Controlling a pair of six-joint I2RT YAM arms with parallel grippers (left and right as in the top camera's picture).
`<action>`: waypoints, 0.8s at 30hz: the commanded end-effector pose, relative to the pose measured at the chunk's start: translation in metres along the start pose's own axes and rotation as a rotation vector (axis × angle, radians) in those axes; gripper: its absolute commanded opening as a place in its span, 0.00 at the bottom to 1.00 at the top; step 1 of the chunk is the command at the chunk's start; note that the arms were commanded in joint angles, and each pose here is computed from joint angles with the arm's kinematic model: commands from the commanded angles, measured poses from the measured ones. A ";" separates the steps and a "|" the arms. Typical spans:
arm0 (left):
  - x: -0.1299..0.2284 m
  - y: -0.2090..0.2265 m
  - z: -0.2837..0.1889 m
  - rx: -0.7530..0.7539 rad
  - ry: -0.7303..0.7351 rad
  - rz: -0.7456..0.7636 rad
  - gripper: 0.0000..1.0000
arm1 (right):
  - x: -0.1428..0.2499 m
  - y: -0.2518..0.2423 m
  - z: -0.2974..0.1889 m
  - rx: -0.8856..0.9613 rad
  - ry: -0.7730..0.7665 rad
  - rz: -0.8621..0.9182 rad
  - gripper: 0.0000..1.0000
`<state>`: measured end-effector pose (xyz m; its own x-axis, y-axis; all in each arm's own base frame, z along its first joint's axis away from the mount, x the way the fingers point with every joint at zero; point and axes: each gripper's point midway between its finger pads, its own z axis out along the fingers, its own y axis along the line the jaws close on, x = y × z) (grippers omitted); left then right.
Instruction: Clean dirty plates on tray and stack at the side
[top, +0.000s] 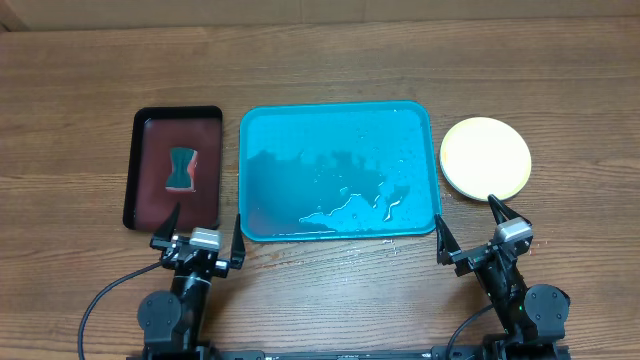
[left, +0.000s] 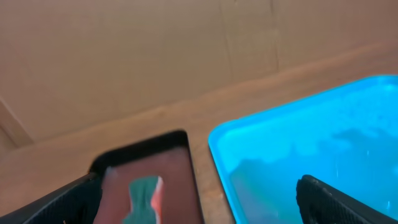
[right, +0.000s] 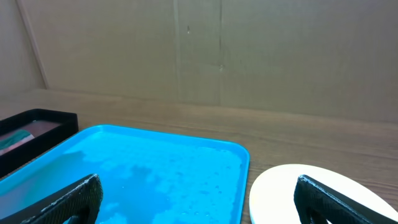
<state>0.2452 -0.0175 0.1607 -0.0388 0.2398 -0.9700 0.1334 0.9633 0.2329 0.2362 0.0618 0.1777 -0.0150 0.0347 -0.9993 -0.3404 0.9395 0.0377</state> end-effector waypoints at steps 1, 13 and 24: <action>0.003 0.004 0.000 -0.027 0.002 0.019 1.00 | 0.002 0.001 0.000 -0.003 -0.005 0.001 1.00; 0.004 0.006 0.000 -0.038 0.006 0.019 1.00 | 0.002 0.001 0.000 -0.003 -0.005 0.001 1.00; 0.004 0.006 0.000 -0.038 0.006 0.019 1.00 | 0.002 0.001 0.000 -0.003 -0.005 0.001 1.00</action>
<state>0.2456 -0.0145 0.1591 -0.0446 0.2403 -0.9697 0.1165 0.9653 0.2338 0.2362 0.0617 0.1775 -0.0158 0.0346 -0.9993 -0.3400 0.9397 0.0379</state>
